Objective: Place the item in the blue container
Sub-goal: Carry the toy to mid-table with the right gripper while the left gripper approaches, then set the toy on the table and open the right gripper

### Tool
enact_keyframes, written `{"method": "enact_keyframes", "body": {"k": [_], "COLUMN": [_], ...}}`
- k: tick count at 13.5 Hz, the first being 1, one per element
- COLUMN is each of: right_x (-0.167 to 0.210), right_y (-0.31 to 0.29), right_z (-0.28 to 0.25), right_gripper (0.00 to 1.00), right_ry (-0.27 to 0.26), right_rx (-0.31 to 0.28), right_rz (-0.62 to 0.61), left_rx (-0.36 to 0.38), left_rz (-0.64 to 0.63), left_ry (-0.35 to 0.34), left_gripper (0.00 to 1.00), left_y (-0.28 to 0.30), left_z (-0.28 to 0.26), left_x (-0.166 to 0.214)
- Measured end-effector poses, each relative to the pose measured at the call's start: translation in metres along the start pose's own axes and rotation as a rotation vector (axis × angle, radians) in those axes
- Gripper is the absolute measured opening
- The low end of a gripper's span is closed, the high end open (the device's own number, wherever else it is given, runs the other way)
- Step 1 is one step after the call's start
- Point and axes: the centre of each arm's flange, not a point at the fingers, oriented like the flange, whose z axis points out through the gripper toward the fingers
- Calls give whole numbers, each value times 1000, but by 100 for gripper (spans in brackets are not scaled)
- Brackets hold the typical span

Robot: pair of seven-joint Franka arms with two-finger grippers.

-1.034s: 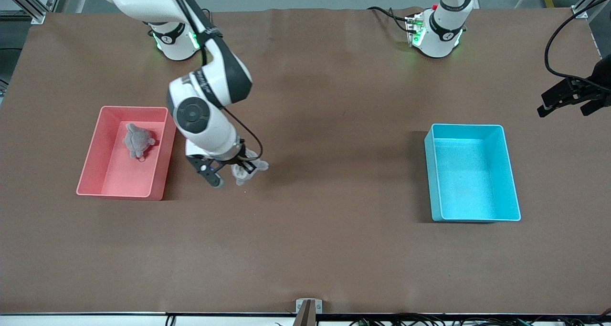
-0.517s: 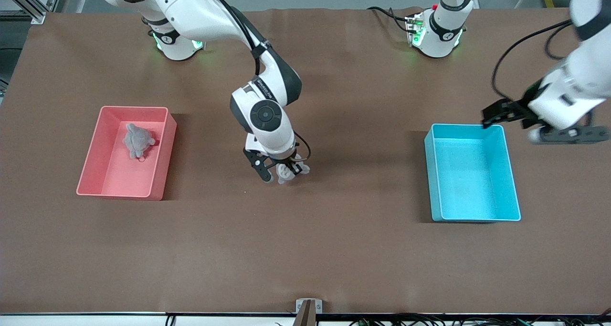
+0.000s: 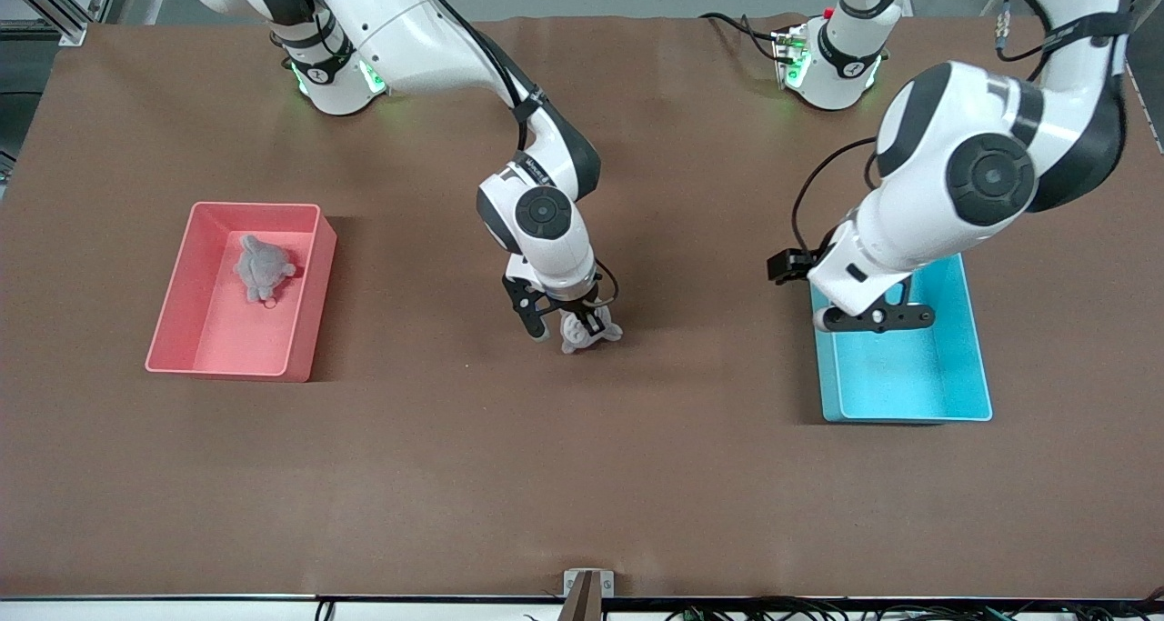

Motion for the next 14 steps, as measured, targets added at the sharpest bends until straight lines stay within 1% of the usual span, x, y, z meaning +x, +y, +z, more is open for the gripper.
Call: {"method": "enact_keyframes", "body": {"k": [1,2,3,4,5,6,8,11,13,14], "right_x": [-1,3,8,14,20,29,62,143,200,224], "right_y": [-2,-4,-8,-10,-11,-12,-24,-30,-25,-20], "right_z": [2,1,-3,-6,-10,-17,-51,-123,-161,-174], "right_gripper": [24,33,44,56,66,78,99,100,100,98], "right_ry": [1,4,12,25,39,46,44,18,-6,-17], "right_rx": [3,8,12,0,-33,-72,-102,-170,-194,-203], "right_rz": [6,10,7,-27,-86,-148,-237,-360,-441,-474], "left_rx": [-1,-3,-4,-5,-6,-8,-14,-40,-63,-77], "left_rz": [-1,-2,3,6,5,-3,-26,-66,-105,-126], "left_ry": [1,1,1,0,-1,1,10,52,83,97], "left_gripper": [100,100,100,100,100,100,100,100,100,100], "left_y": [9,15,20,24,27,30,40,66,89,101], "left_z": [10,18,26,33,39,44,54,70,81,88], "left_x": [2,4,6,8,9,11,13,14,13,11]}}
